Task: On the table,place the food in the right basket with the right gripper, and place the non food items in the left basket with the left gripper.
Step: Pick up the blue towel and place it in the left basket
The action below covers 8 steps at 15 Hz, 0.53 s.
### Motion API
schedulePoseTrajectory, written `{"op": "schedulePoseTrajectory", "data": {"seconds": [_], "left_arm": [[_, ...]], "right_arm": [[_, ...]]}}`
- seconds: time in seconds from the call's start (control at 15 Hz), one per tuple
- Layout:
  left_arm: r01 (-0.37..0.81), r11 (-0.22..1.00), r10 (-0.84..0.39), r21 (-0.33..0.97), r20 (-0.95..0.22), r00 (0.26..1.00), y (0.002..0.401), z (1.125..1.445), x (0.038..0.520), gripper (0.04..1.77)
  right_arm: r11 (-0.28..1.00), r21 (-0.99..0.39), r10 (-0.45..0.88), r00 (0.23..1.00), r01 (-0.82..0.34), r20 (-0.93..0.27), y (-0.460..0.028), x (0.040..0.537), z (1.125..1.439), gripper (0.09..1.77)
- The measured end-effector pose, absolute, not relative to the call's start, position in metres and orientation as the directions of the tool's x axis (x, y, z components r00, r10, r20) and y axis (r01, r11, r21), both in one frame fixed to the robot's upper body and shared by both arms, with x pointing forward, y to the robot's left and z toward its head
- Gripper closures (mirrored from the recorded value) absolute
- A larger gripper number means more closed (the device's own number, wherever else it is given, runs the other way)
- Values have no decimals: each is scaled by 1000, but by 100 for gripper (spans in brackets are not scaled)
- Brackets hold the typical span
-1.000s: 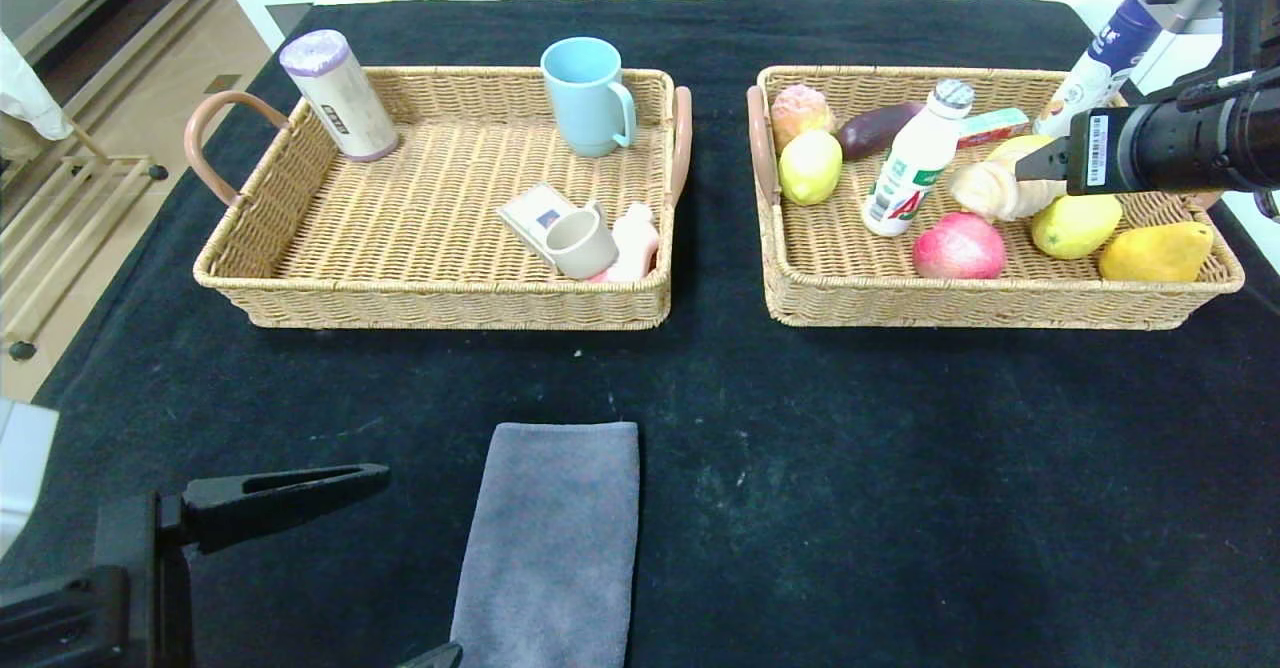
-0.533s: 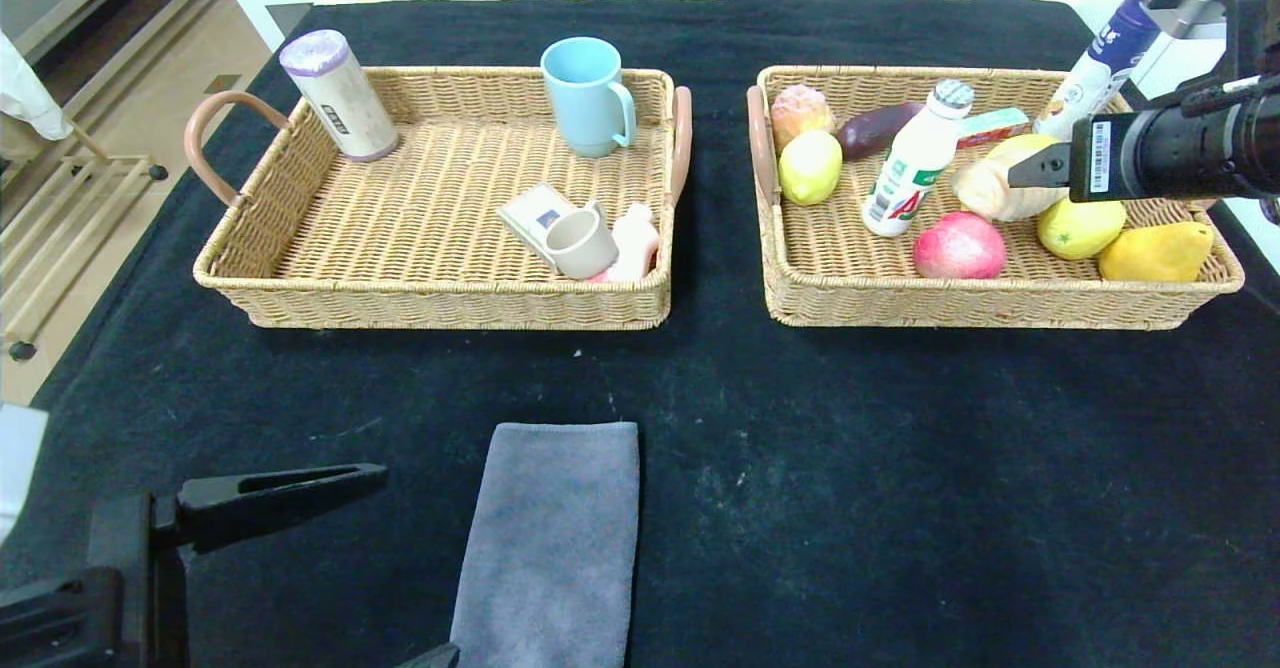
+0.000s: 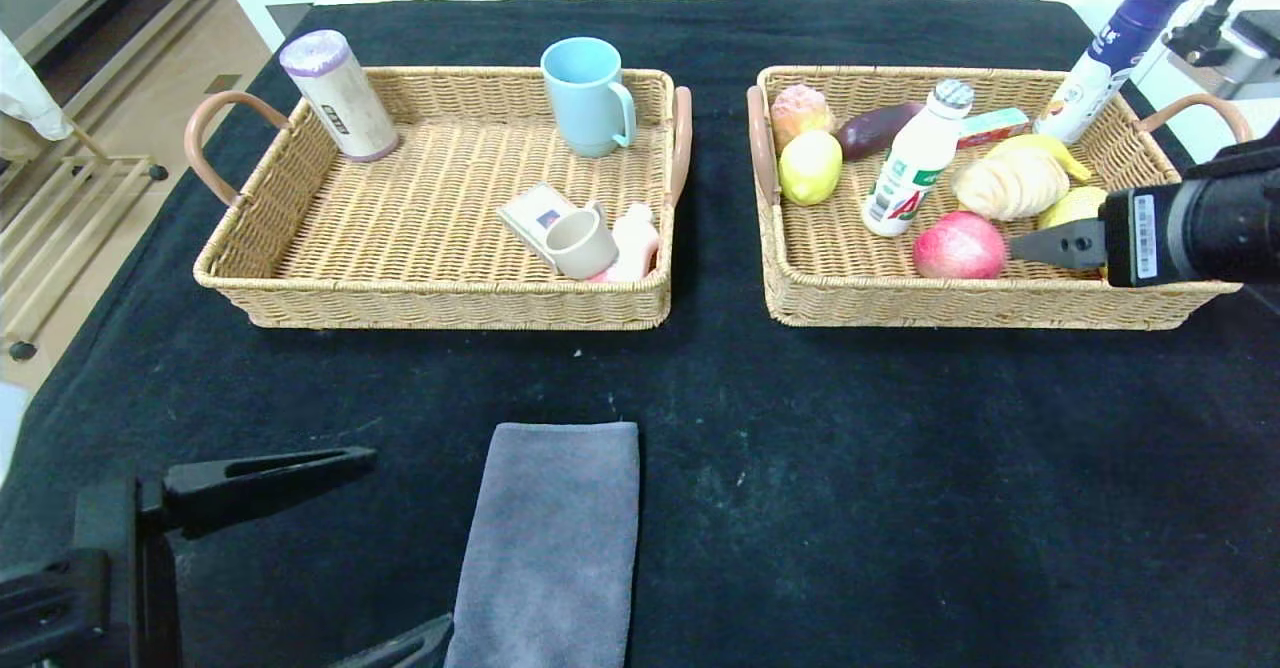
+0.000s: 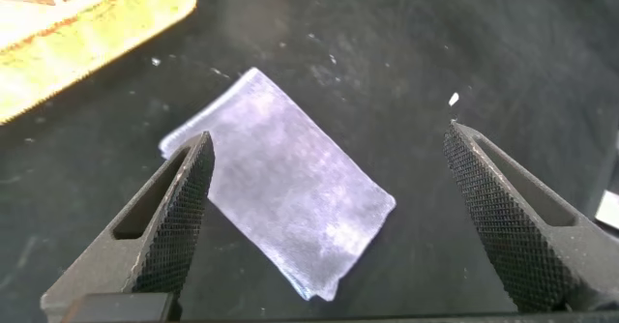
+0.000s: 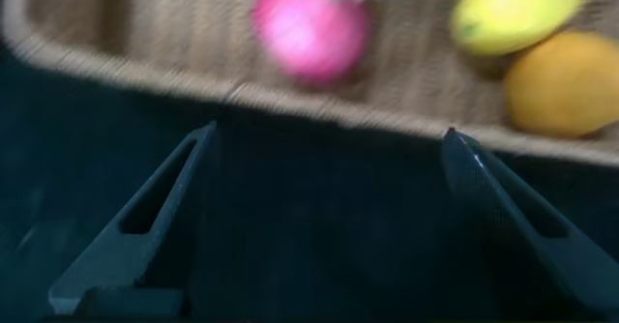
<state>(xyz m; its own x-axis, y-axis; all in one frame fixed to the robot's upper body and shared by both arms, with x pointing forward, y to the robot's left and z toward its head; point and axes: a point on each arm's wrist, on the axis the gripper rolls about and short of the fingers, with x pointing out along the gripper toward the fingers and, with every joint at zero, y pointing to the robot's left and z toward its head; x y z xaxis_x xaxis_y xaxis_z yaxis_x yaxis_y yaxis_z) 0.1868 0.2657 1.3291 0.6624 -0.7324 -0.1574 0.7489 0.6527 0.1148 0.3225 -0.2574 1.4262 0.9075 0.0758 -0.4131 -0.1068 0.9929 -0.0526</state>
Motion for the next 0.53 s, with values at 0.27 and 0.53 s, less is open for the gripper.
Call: {"op": "schedulePoseTrajectory", "data": {"seconds": [0.27,0.53], "left_arm": [[746,656,-729,114,-159,665,266,1329,187,9],[711,693,-695,118,-156,702,268,1331,185,9]], "right_arm": [[915,0,364,825,-404,-433,-255,265,1413,18],[788,-16,558,726,-615,-401,-263,225,1390,17]]}}
